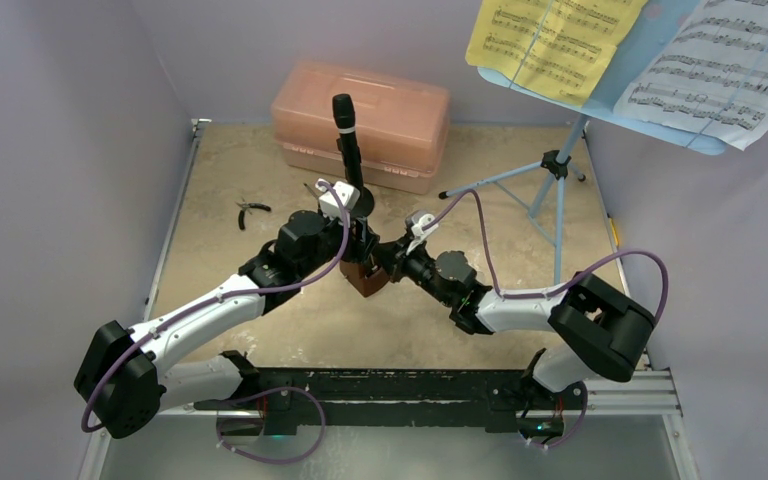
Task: Pack up the instrument practice props
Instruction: Hook the pendulum onto the metronome, then pick up the cover of the metronome from the center of the board.
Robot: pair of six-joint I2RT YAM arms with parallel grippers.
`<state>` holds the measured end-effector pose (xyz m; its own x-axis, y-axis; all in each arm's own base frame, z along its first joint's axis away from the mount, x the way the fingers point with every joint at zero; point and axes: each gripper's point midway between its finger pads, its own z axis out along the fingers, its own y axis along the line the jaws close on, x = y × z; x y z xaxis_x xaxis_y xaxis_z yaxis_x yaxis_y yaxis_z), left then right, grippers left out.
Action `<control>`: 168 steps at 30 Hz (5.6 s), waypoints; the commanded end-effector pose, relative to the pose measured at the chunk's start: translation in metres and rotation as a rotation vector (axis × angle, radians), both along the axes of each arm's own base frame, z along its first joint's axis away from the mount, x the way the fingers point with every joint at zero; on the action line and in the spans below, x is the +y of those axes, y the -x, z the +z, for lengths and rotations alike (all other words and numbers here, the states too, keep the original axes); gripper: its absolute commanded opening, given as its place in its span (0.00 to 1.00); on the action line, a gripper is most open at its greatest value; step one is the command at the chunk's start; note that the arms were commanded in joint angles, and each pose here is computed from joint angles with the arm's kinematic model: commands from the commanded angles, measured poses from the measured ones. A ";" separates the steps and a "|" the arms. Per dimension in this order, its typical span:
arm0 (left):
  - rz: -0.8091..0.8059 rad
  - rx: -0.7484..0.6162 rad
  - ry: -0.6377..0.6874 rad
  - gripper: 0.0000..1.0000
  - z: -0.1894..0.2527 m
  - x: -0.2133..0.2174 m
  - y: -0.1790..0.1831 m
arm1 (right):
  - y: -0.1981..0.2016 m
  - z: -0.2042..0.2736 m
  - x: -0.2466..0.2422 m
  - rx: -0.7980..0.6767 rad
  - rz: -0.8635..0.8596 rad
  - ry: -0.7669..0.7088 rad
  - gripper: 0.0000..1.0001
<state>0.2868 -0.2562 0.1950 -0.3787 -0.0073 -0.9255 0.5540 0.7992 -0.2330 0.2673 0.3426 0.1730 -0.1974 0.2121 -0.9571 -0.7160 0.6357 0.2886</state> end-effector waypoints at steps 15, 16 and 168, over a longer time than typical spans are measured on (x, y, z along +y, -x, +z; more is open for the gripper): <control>-0.019 -0.024 0.050 0.72 0.023 -0.007 0.005 | 0.019 0.038 -0.007 -0.106 0.070 -0.041 0.10; -0.013 -0.025 0.053 0.73 0.025 -0.006 0.005 | 0.020 0.040 -0.012 -0.100 0.060 -0.034 0.13; 0.500 0.006 0.041 0.83 0.068 0.087 0.021 | 0.015 0.114 -0.046 -0.166 -0.308 0.027 0.18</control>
